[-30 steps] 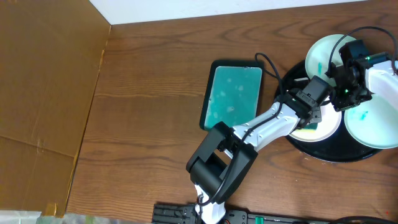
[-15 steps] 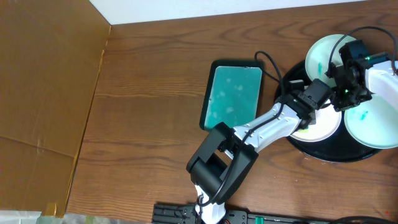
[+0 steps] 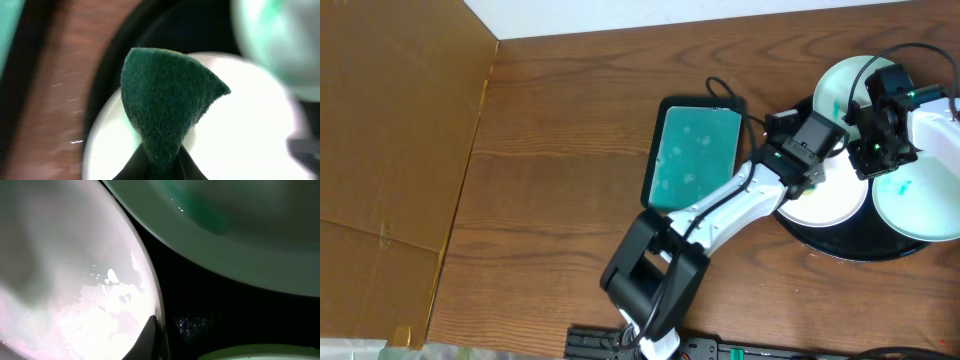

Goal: Clean dirty plates on tray and stack at the side
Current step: 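Hold the plate with the right gripper and scrub it with the left-held sponge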

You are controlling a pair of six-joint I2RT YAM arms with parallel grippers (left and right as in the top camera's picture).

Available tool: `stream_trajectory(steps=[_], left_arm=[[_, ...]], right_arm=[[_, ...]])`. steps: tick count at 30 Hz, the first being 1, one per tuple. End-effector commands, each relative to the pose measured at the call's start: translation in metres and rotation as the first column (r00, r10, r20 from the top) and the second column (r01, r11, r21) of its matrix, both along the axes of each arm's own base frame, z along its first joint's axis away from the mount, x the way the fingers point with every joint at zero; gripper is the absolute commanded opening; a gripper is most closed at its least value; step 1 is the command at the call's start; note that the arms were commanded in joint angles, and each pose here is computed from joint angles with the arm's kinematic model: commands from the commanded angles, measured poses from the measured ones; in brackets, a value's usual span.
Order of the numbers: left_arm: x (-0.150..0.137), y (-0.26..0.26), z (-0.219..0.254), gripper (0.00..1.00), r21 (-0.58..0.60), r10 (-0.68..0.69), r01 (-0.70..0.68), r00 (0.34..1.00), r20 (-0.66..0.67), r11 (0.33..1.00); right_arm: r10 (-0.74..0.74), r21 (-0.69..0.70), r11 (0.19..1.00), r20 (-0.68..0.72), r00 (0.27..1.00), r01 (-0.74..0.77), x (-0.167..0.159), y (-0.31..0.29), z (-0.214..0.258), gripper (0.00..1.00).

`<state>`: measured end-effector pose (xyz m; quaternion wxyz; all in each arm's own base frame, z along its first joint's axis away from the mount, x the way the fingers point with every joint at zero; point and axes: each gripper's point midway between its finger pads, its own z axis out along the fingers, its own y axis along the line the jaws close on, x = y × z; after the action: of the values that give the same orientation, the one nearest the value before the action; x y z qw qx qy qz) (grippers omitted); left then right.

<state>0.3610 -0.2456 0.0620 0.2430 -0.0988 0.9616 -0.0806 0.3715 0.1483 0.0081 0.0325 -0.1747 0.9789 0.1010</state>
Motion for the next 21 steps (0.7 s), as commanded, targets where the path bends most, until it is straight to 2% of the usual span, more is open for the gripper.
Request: stream_trajectory(steps=[1,7,10,12,13,14,16,21], left_arm=[[-0.008,-0.030,0.008,0.09,-0.176,-0.021,0.010,0.998,-0.059,0.984],[-0.006,-0.030,-0.017,0.11,-0.157,0.000,-0.014,0.996,-0.095,0.987],[-0.003,-0.021,-0.033,0.17,-0.112,0.021,-0.033,0.994,-0.109,0.993],[-0.002,-0.015,-0.037,0.37,-0.091,0.021,-0.031,0.993,-0.112,0.995],[-0.001,-0.014,-0.037,0.50,-0.082,0.004,-0.013,0.994,-0.109,0.997],[0.000,-0.013,-0.037,0.56,-0.073,-0.013,0.006,0.994,-0.105,0.997],[0.001,-0.012,-0.034,0.59,-0.060,-0.042,0.037,0.995,-0.095,0.997],[0.001,-0.012,-0.017,0.59,-0.071,-0.059,0.054,0.996,-0.067,0.996]], right_arm=[[-0.003,0.005,1.000,-0.031,1.000,0.003,-0.008,-0.001,-0.007,0.02],[-0.003,0.005,1.000,-0.031,1.000,0.003,-0.008,-0.001,-0.007,0.02],[-0.003,0.005,1.000,-0.031,1.000,0.003,-0.008,-0.001,-0.007,0.01],[-0.003,0.005,1.000,-0.031,1.000,0.003,-0.008,-0.001,-0.007,0.02],[-0.003,0.005,1.000,-0.031,1.000,0.003,-0.008,-0.001,-0.007,0.02],[-0.003,0.005,1.000,-0.031,1.000,0.003,-0.008,-0.001,-0.007,0.02],[-0.003,0.005,1.000,-0.031,1.000,0.003,-0.008,-0.001,-0.007,0.02],[-0.003,0.005,1.000,-0.030,1.000,0.003,-0.007,-0.001,-0.007,0.02]])
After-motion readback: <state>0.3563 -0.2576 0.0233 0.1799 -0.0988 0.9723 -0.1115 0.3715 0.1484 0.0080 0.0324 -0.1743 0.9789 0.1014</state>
